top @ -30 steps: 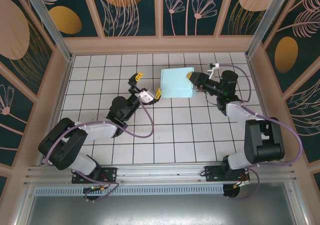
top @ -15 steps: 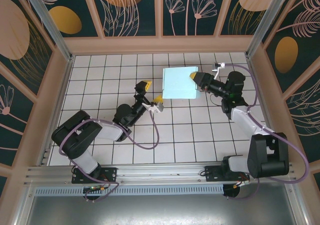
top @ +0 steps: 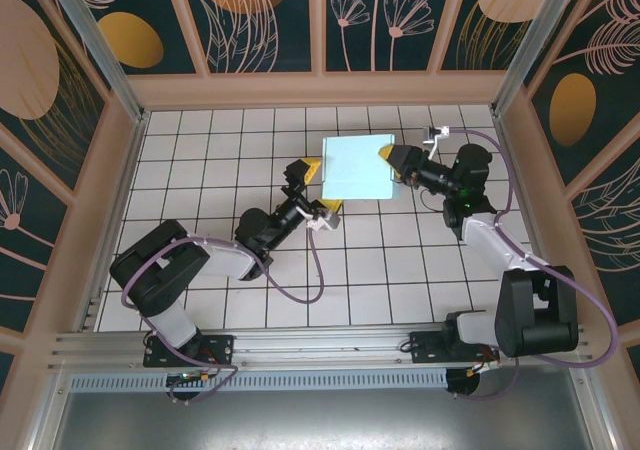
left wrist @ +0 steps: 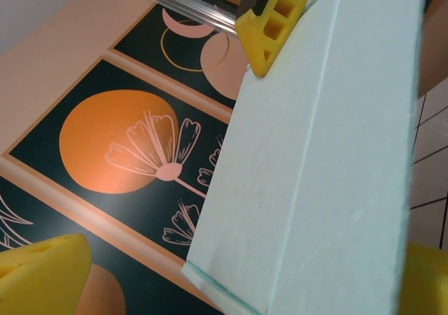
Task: Fold the paper box
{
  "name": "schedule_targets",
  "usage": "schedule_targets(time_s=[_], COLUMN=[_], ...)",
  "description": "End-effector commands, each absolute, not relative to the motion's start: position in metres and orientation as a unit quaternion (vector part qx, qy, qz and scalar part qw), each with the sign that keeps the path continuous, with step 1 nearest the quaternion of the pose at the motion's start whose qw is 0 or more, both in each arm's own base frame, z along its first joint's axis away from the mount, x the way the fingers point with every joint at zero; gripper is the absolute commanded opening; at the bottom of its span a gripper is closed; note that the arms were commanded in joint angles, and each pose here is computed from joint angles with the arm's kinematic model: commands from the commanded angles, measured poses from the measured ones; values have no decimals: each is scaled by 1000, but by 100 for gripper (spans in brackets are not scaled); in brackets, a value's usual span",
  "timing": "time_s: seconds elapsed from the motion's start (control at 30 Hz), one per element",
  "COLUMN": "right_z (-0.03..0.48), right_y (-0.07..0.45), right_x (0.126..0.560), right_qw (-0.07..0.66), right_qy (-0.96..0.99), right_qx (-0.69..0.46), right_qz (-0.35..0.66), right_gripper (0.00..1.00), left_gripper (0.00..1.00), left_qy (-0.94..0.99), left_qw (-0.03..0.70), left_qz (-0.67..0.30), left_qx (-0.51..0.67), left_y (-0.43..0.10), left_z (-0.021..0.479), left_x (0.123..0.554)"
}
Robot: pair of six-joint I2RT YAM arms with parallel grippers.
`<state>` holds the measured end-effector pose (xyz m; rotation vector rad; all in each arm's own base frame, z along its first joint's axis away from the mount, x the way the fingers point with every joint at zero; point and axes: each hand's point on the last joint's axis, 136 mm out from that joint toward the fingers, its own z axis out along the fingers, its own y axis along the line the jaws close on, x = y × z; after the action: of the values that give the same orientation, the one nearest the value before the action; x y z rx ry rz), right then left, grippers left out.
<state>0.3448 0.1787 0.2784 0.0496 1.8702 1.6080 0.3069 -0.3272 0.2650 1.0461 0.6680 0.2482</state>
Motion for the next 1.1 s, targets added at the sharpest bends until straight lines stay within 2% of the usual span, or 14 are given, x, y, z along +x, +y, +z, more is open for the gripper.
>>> schedule_targets(time_s=[0.0,0.23,0.3,0.43,0.53,0.67,1.07], right_z=[282,276,276,274,273,275,276], right_y=[183,187,187,189,189,190,190], right_x=[338,338,338,338,338,338,341], right_qw=[318,296,293,284,283,285,296], right_qy=[707,702,702,703,703,702,702], right_qx=[6,18,20,25,27,25,21], right_qz=[631,647,649,651,651,652,647], right_gripper=[47,46,47,46,46,46,47], left_gripper=[99,98,95,83,66,51,26], left_qy=[317,316,310,309,310,312,319], left_qw=[815,815,822,822,821,820,818], left_qz=[107,145,155,166,167,167,167], left_qx=[473,464,452,448,449,451,448], left_y=[-331,-329,-326,-325,-325,-325,-320], left_z=[280,275,278,279,278,276,274], left_x=[312,322,322,325,325,325,323])
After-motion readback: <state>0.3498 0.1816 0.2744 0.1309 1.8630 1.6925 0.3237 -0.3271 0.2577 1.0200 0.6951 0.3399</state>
